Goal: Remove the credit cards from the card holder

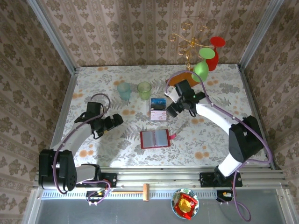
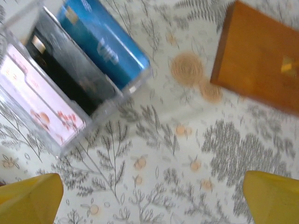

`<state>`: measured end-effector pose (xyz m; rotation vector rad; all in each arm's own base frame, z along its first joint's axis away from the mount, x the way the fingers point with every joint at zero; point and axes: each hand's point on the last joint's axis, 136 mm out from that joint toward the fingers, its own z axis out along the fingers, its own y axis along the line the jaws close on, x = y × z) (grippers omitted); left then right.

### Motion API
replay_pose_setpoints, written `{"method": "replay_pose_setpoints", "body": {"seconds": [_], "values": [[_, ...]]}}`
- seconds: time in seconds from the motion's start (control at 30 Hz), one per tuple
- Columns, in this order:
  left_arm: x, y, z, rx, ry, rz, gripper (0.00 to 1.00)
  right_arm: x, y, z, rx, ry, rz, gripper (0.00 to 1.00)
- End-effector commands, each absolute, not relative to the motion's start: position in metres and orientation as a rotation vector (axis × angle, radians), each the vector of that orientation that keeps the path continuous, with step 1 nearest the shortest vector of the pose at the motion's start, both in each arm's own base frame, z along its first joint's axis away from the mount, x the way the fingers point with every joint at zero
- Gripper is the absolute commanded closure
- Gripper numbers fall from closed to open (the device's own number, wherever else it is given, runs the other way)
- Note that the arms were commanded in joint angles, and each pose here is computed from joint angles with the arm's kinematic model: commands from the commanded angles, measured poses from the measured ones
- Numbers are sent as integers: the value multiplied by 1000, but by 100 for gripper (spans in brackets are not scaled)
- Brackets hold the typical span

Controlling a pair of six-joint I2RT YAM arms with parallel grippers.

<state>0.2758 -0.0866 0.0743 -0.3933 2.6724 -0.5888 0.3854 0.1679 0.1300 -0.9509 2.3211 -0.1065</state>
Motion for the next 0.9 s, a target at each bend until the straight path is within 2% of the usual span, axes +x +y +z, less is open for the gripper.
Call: {"method": "replay_pose_setpoints", "body": {"seconds": [0.0, 0.27, 0.43, 0.63, 0.87], "values": [[284, -57, 83, -381, 2609, -400, 0, 390, 142, 140, -693, 2294, -154, 0], [301, 3, 113, -393, 2399, -27, 0, 380, 62, 113, -222, 2303, -165, 0], [308, 31, 120, -327, 2313, 159, 0, 382, 10, 115, 51, 2219, -157, 0], [329, 35, 110, -207, 2129, 144, 0, 392, -23, 115, 186, 2086, -196, 0], [362, 25, 114, -83, 1989, 108, 0, 400, -33, 115, 236, 1962, -174, 0]]}}
